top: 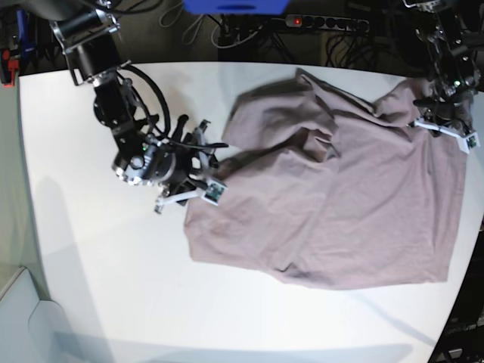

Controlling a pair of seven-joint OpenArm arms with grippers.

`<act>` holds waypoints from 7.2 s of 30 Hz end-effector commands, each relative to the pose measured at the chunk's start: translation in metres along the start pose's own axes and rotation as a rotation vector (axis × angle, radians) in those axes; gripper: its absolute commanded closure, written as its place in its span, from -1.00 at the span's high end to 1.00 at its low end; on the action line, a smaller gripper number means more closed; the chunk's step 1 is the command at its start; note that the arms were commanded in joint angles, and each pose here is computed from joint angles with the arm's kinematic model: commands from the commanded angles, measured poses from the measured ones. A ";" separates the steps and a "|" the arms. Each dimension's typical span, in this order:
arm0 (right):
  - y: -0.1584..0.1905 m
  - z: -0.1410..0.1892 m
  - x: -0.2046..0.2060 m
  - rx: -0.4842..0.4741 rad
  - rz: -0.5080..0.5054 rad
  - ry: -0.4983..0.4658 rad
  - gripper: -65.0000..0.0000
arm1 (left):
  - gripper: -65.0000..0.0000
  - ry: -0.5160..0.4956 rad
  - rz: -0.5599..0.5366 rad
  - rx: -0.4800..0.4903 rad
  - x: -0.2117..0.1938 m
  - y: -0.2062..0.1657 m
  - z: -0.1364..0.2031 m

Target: Layout the t-shirt on the table in an organized manner, then fold the t-shirt properly

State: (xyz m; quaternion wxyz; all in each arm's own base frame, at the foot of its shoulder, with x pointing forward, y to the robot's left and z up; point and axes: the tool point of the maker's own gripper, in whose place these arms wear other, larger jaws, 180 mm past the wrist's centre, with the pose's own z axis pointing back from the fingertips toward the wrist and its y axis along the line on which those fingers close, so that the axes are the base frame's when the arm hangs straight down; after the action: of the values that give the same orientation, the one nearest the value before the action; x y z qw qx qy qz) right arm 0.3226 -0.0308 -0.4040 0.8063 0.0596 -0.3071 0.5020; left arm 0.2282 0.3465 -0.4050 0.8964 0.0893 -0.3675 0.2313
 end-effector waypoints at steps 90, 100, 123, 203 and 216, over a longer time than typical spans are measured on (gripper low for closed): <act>-0.144 0.096 0.082 -0.386 0.333 0.056 -1.00 | -0.68 -0.161 0.234 -0.374 0.101 -0.087 0.061; -0.112 0.071 0.095 -0.412 0.352 0.076 -1.00 | -0.89 0.173 0.073 -0.361 -0.003 -0.182 -0.009; -0.175 0.116 0.121 -0.591 0.407 0.077 -1.00 | -0.99 0.168 -0.157 -0.016 -0.017 -0.025 -0.057; -0.049 -0.014 0.034 -0.136 -0.084 0.121 0.22 | -0.99 0.179 -0.169 -0.007 -0.023 -0.020 -0.056; -0.019 -0.031 0.015 -0.067 -0.108 0.104 0.22 | -0.99 0.181 -0.169 -0.007 -0.024 -0.020 -0.055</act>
State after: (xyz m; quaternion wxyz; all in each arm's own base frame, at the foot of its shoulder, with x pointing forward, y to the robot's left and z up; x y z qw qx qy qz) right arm 0.3483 -0.0115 -0.4234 0.8500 0.0415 -0.2764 0.4466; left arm 0.2862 0.3363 -0.4400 0.9212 0.0852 -0.3473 0.1535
